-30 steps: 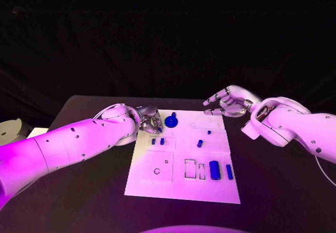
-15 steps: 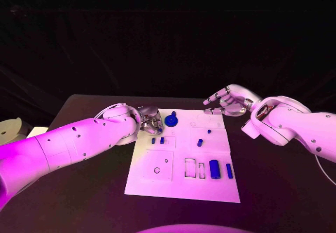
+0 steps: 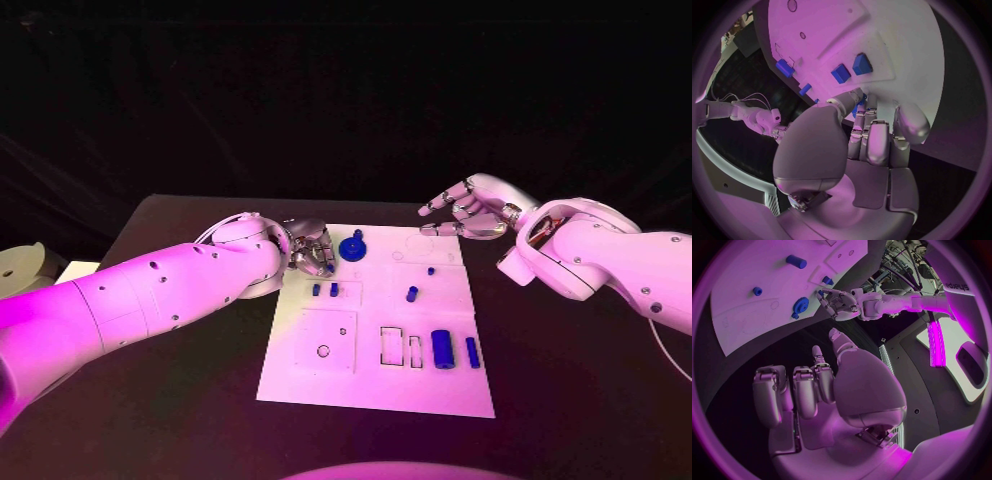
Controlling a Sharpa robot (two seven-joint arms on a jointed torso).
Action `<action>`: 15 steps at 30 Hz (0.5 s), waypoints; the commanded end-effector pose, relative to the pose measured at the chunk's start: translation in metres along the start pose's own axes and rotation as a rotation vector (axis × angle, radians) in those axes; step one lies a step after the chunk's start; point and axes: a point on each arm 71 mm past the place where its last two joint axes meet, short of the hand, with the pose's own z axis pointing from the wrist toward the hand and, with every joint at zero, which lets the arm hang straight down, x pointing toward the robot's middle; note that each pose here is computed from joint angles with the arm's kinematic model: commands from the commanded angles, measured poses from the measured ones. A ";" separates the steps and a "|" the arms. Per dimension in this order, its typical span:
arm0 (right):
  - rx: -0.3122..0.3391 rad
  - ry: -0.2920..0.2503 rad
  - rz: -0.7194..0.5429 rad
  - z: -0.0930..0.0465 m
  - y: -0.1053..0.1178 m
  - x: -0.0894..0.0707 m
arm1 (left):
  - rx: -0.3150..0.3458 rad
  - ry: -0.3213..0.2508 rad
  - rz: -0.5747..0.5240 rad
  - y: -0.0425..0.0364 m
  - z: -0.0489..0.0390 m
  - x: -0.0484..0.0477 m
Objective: Assemble the parts on the task board
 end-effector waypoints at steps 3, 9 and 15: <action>-0.005 0.015 -0.001 0.000 0.001 0.001 | -0.010 0.036 0.010 0.0008 0.0007 0.0042; -0.006 0.015 -0.001 0.000 0.001 0.002 | -0.012 0.040 0.011 0.0007 0.0011 0.0046; -0.006 0.015 -0.001 0.000 0.001 0.002 | -0.011 0.039 0.010 0.0006 0.0012 0.0045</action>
